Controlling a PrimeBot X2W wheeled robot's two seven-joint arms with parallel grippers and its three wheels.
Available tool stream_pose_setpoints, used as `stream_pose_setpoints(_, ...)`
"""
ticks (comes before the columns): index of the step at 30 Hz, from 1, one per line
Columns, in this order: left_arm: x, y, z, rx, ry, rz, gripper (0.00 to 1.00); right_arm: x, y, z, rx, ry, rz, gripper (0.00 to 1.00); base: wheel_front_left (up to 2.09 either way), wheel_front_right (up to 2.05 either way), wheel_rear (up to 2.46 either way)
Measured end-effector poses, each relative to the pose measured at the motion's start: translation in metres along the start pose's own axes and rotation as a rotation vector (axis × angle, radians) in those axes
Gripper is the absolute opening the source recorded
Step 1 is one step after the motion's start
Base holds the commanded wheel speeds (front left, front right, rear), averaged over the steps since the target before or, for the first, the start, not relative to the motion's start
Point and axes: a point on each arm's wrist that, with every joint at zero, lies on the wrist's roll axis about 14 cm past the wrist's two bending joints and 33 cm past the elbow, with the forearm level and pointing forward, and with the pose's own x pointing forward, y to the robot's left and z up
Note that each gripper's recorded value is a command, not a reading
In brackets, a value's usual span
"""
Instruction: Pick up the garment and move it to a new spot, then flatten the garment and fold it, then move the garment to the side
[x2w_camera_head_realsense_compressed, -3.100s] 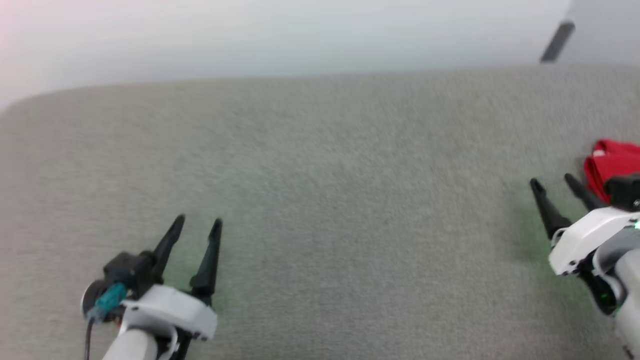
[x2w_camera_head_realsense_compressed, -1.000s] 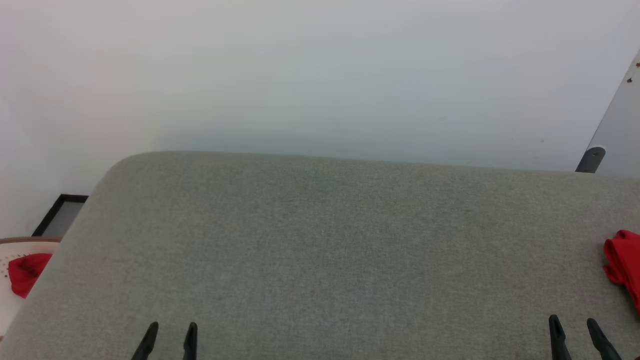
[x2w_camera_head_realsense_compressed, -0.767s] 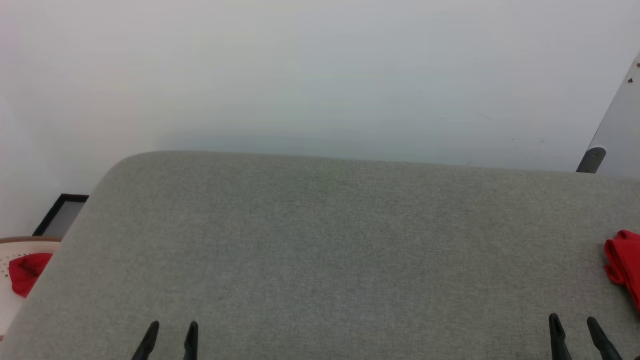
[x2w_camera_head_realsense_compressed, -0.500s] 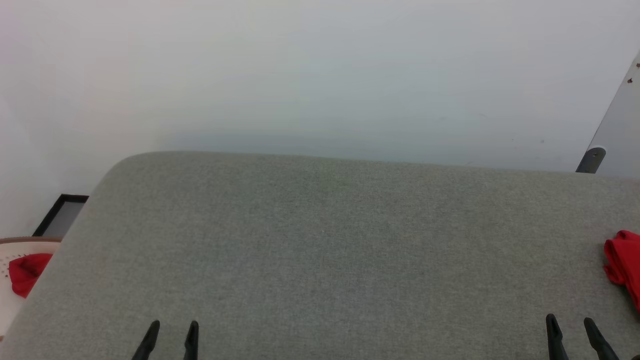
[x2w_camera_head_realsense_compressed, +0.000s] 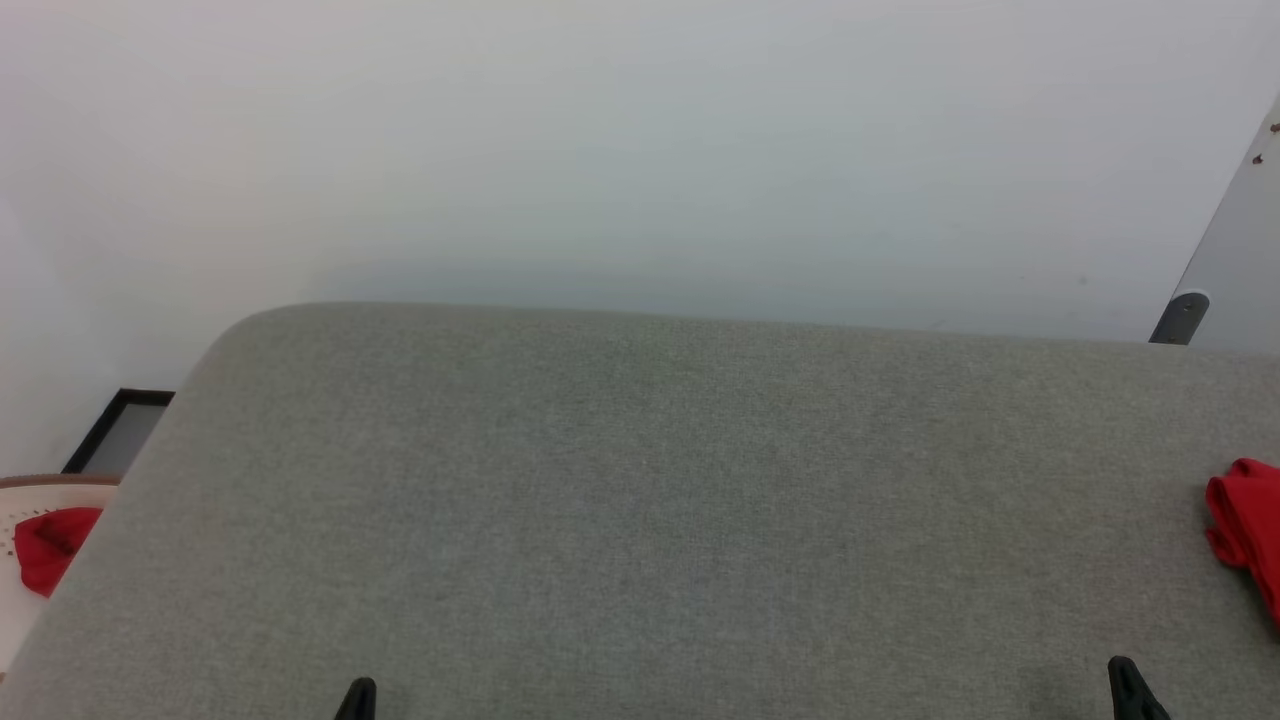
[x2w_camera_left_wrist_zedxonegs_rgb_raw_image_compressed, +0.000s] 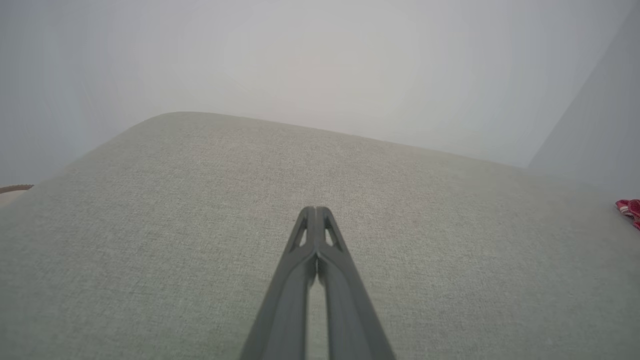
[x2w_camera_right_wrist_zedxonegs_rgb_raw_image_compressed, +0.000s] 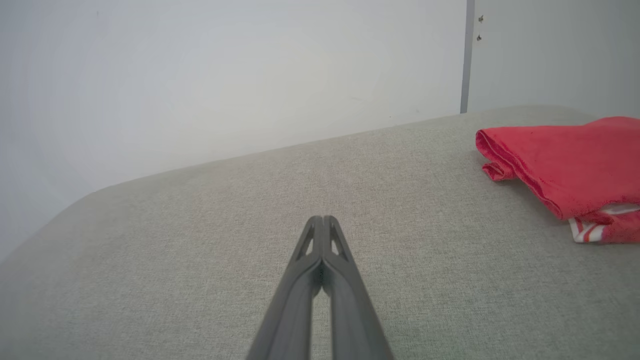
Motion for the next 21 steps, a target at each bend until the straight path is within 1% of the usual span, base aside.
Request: stream_pose_setpoints(21, 0.026, 0.006, 0.004, -0.355, 0.007, 0.073, 0.0, 0.015, -0.005, 0.001, 0.343, 0.002, -0.042, 0.0, 0.0, 0.0, 0.0)
